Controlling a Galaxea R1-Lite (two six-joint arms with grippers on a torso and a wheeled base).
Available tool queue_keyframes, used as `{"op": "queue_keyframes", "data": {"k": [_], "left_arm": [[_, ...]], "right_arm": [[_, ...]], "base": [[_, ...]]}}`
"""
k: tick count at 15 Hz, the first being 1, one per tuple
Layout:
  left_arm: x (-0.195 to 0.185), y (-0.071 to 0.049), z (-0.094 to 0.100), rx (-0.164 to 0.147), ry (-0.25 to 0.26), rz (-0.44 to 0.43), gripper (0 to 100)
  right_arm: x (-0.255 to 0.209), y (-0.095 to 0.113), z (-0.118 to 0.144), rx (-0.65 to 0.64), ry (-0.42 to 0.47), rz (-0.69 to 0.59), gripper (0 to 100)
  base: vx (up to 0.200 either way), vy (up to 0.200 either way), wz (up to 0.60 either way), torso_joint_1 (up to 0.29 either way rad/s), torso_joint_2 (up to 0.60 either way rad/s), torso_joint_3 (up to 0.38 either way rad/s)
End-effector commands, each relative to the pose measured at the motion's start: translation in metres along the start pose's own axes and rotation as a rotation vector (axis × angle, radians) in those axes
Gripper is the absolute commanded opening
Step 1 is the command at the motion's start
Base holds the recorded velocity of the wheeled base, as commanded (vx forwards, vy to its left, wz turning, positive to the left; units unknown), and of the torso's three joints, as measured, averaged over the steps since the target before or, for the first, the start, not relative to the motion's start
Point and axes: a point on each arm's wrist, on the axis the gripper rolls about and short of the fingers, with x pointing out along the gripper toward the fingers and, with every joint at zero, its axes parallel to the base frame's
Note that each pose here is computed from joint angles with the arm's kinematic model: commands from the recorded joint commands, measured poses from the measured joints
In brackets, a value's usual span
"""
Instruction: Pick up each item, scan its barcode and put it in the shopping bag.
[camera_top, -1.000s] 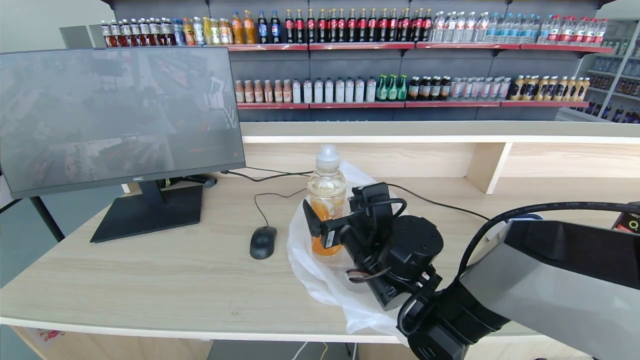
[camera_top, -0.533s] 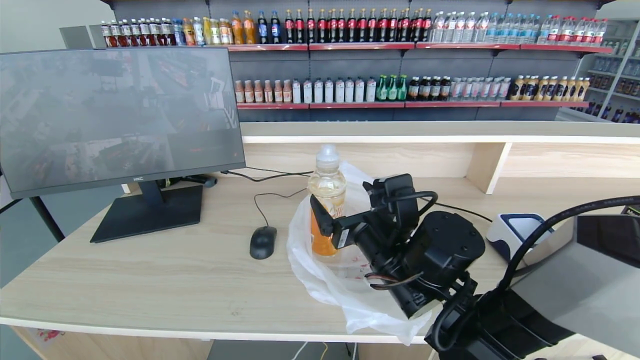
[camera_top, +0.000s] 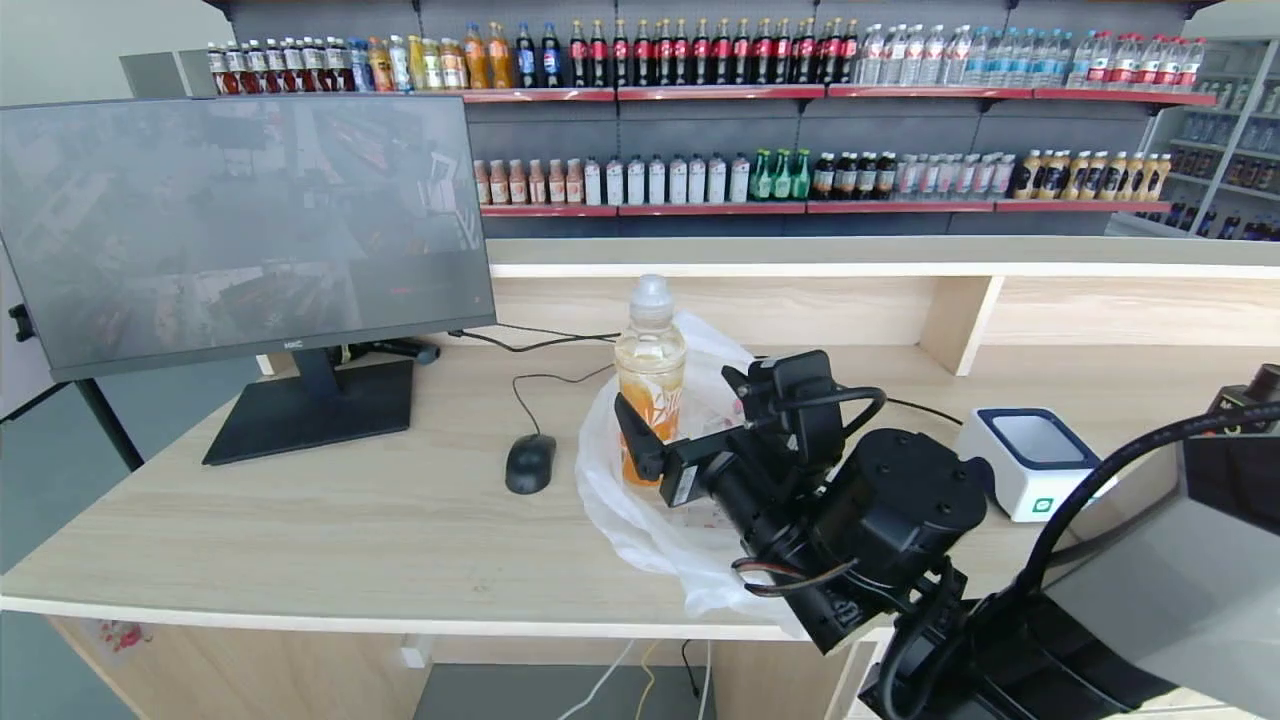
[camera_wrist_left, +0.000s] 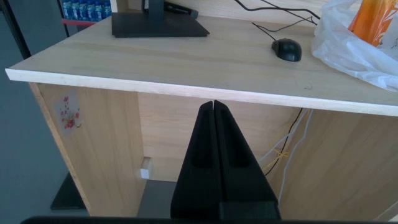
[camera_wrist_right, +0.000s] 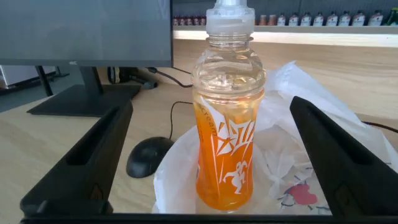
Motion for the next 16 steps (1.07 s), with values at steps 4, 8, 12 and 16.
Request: {"op": "queue_keyframes", "data": {"k": [4,8,12,16], "left_arm": [[0.000,0.000,0.000,-0.001,0.000,0.000,0],[0.000,0.000,0.000,-0.003,0.000,0.000,0],[0.000,0.000,0.000,-0.001,0.000,0.000,0],[0.000,0.000,0.000,-0.003,0.000,0.002,0]], "right_arm": [[-0.010,-0.005,0.008,-0.001,0.006,-0.006,100],[-0.014,-0.007,0.012,0.003,0.004,-0.011,100],[-0.021,-0.015,0.019,0.002,0.002,-0.022,100],[-0.023,-0.019,0.022,0.000,0.002,-0.033,100]], "base": [[0.000,0.000,0.00,0.000,0.00,0.000],[0.000,-0.200,0.00,0.009,0.00,0.004],[0.000,-0.200,0.00,0.005,0.01,0.004],[0.000,-0.200,0.00,0.002,0.00,0.001]]}}
